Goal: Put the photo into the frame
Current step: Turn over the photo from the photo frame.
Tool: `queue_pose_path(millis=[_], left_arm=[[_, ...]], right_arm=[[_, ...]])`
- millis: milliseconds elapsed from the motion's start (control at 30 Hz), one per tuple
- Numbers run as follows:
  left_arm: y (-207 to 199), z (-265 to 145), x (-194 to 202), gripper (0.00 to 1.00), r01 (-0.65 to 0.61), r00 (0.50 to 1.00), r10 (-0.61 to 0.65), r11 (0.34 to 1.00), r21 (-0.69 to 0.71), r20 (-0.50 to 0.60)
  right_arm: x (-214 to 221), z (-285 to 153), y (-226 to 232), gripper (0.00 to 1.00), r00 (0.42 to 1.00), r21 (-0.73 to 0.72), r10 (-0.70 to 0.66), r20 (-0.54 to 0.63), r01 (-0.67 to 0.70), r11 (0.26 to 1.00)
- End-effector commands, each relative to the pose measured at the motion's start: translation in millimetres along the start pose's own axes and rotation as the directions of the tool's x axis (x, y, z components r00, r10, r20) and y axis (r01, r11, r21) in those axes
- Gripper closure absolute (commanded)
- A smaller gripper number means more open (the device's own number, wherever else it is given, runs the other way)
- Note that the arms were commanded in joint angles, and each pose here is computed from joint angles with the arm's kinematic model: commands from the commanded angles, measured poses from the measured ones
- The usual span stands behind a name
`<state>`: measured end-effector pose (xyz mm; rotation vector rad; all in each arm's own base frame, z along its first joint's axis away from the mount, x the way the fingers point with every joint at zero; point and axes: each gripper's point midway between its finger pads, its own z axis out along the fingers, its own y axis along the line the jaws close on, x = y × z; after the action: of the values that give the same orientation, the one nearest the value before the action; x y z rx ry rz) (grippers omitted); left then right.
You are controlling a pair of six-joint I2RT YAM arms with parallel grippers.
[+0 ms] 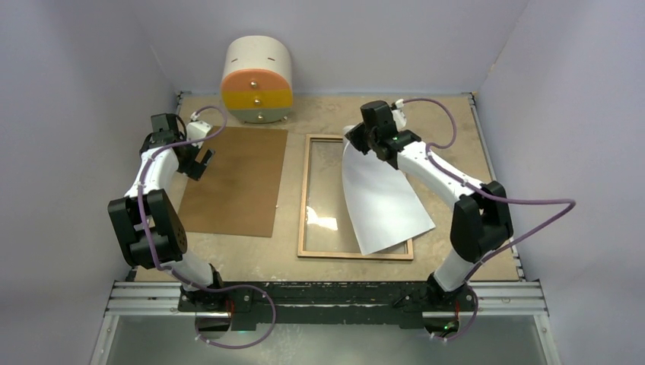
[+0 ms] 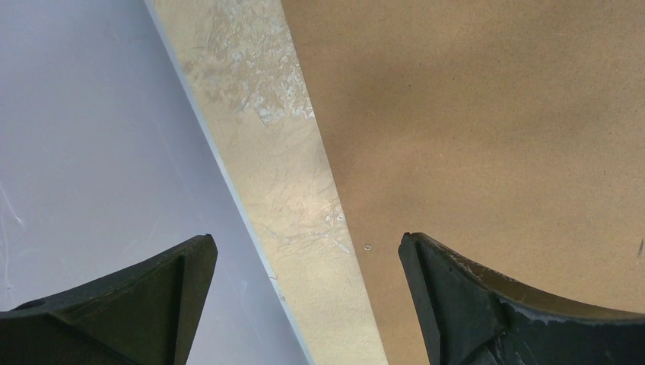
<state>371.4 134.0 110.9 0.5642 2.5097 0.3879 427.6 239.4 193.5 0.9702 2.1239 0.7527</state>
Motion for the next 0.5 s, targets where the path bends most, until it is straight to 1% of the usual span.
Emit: queue_pose_path(millis=[0,333,467], left_arm=[[3.3,-1.8,-6.6,0.0,-0.021,0.999,0.022,0.999,-0.024,0.03],[-2.9,7.3,-5.4,0.0,-0.021,1.0,0.021,1.0,-0.008,0.021],[-2.8,9.1,-2.4,0.0,-0.024,1.0,0.025,1.0,-0.019,0.004]], right_arm=[[-14.2,12.5,-0.1,1.0,0.981,0.021,0.122,0.154,-0.127,0.992],[4.3,44.1,-4.1,1.0,0.944,0.058,0.237,0.228,-0.256,0.965],[5.8,54.2,2.7,1.0,0.923,0.035,0.292,0.25,-0.31,0.95]])
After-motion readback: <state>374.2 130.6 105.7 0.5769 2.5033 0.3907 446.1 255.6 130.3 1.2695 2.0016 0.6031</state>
